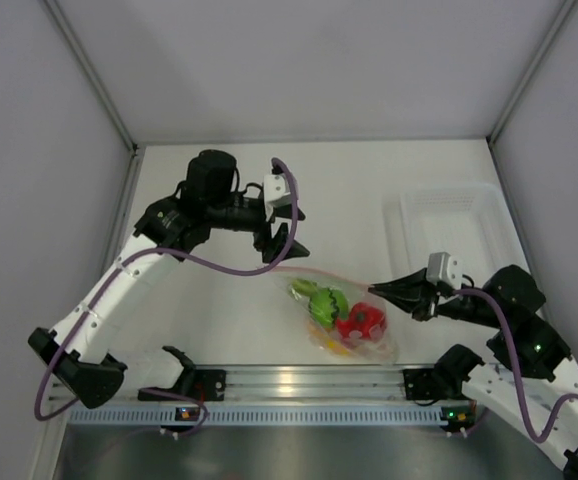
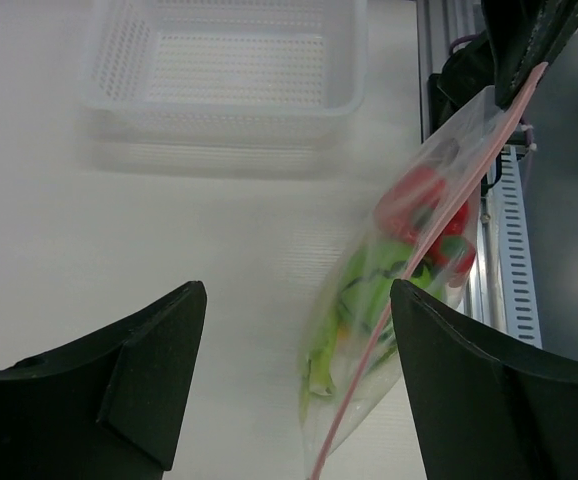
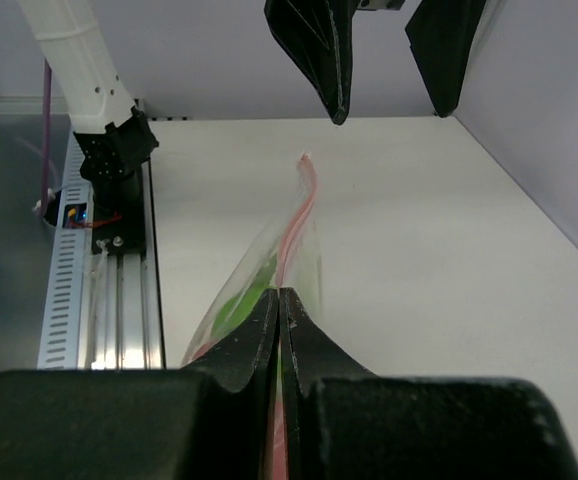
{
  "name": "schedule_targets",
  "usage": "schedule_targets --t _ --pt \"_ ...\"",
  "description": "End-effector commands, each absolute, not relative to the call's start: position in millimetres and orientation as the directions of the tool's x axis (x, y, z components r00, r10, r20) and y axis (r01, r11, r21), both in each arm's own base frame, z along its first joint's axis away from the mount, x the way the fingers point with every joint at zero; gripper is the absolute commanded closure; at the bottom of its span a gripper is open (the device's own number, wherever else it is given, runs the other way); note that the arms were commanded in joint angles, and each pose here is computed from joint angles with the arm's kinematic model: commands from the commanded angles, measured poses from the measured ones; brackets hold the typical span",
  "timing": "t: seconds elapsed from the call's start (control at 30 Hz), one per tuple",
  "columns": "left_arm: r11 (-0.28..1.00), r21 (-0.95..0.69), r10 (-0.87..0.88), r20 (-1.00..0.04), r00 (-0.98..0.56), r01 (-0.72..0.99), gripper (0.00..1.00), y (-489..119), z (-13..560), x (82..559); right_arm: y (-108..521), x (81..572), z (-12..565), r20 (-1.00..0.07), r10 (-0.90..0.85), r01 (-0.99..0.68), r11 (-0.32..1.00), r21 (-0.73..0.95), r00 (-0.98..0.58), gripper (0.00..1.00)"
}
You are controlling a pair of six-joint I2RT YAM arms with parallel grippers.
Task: Open the zip-top bag and remove the fake food
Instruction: Open the zipper of the food storage bag at the center of the board.
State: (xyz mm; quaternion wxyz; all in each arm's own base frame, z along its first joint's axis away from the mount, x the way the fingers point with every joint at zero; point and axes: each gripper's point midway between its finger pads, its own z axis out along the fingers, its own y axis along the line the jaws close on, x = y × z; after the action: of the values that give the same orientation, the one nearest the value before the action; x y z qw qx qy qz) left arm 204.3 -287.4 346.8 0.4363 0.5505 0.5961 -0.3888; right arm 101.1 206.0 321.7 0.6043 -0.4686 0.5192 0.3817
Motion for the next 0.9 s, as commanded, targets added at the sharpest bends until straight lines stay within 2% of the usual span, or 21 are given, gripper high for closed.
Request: schedule_targets --t 0.0,0.1,0.2,0.37,0.4,0.6,0.87 --pt "0.047 0.014 0.301 -0.954 -0.001 0.999 0.2 -294.4 357.6 182.0 204.1 94.4 327.0 -0.984 0.006 -0.951 0.257 -0.172 0.18 1.0" --pt "0.061 0.026 0.334 -0.942 0.004 0.998 0.26 -298.8 346.2 181.4 203.5 93.4 331.5 -0.981 0.014 -0.949 0.257 -0.183 0.193 1.0" --pt "0.067 0.051 0.347 -0.938 0.025 0.996 0.37 -302.0 344.7 183.1 203.8 91.8 331.2 -0.98 0.01 -0.95 0.247 -0.19 0.199 1.0" --pt "0.046 0.042 0.359 -0.933 0.023 0.998 0.43 -305.0 336.6 179.4 202.5 91.2 333.6 -0.977 0.017 -0.946 0.251 -0.203 0.214 1.0" --pt "0.035 0.036 0.362 -0.932 0.021 0.999 0.48 -306.4 334.3 176.5 202.1 91.5 333.9 -0.976 0.017 -0.945 0.254 -0.205 0.216 1.0" --pt "-0.002 -0.001 0.383 -0.924 -0.001 1.0 0.53 -311.4 319.7 162.9 200.2 90.9 334.9 -0.975 0.019 -0.942 0.263 -0.209 0.222 1.0" --pt "-0.035 -0.026 0.373 -0.928 -0.011 0.999 0.54 -310.7 319.9 150.6 198.8 92.9 336.4 -0.974 0.016 -0.937 0.277 -0.213 0.226 1.0"
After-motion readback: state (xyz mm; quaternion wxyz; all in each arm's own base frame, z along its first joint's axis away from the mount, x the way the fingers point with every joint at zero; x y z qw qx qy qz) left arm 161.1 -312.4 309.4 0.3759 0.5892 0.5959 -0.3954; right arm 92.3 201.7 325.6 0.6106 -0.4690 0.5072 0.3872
